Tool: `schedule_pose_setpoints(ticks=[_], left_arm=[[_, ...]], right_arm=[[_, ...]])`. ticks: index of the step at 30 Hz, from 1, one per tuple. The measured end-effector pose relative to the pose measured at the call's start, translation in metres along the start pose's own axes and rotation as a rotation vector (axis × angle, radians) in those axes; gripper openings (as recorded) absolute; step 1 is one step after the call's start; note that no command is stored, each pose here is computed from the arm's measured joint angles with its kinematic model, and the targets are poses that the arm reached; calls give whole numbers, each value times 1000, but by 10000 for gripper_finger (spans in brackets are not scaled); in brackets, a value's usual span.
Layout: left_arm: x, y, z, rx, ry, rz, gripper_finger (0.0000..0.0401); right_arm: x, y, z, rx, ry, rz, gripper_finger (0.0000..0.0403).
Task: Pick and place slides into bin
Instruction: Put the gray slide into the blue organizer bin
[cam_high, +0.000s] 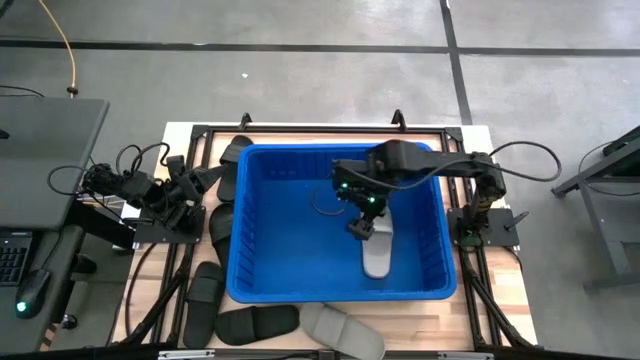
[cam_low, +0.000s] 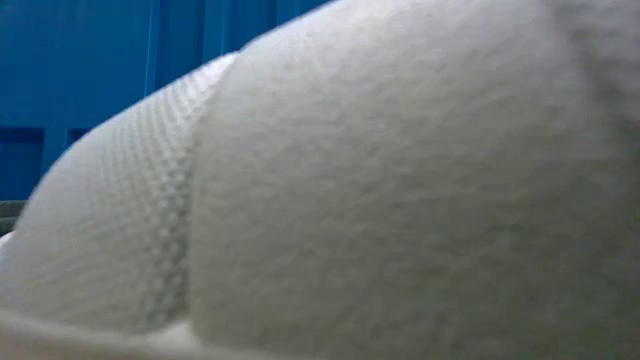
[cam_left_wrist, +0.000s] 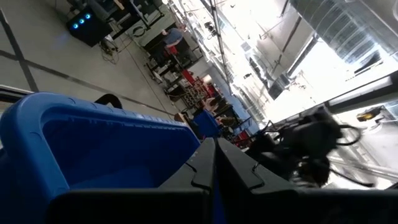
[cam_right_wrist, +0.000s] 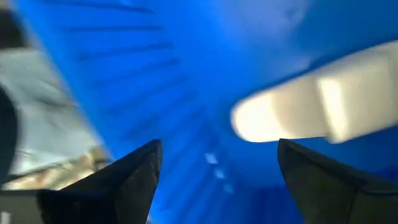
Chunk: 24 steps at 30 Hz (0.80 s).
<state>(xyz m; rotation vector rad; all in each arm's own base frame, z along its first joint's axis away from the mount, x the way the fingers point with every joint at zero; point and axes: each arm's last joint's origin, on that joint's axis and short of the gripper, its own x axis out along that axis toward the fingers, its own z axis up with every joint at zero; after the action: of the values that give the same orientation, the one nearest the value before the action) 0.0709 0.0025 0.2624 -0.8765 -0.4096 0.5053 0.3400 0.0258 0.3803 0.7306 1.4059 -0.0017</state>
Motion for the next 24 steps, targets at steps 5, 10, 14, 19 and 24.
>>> schedule_pose_setpoints(ticks=[5, 10, 14, 19, 24], left_arm=[[0, 0, 0, 0, -3, 2, 5], [0, 1, -1, 13, -1, 15, 5], [0, 2, -1, 18, 3, 17, 5], [0, 6, -5, 72, 21, 59, 5], [-1, 11, -10, 138, 79, 79, 5]], right_arm=[[-27, 35, -20, 63, -88, 104, 305], [-37, 82, -55, 48, -173, 211, 305], [-32, 122, -91, -2, -295, 334, 305], [-23, 170, -133, -65, -495, 479, 305], [-3, 196, -167, 8, -715, 534, 305]])
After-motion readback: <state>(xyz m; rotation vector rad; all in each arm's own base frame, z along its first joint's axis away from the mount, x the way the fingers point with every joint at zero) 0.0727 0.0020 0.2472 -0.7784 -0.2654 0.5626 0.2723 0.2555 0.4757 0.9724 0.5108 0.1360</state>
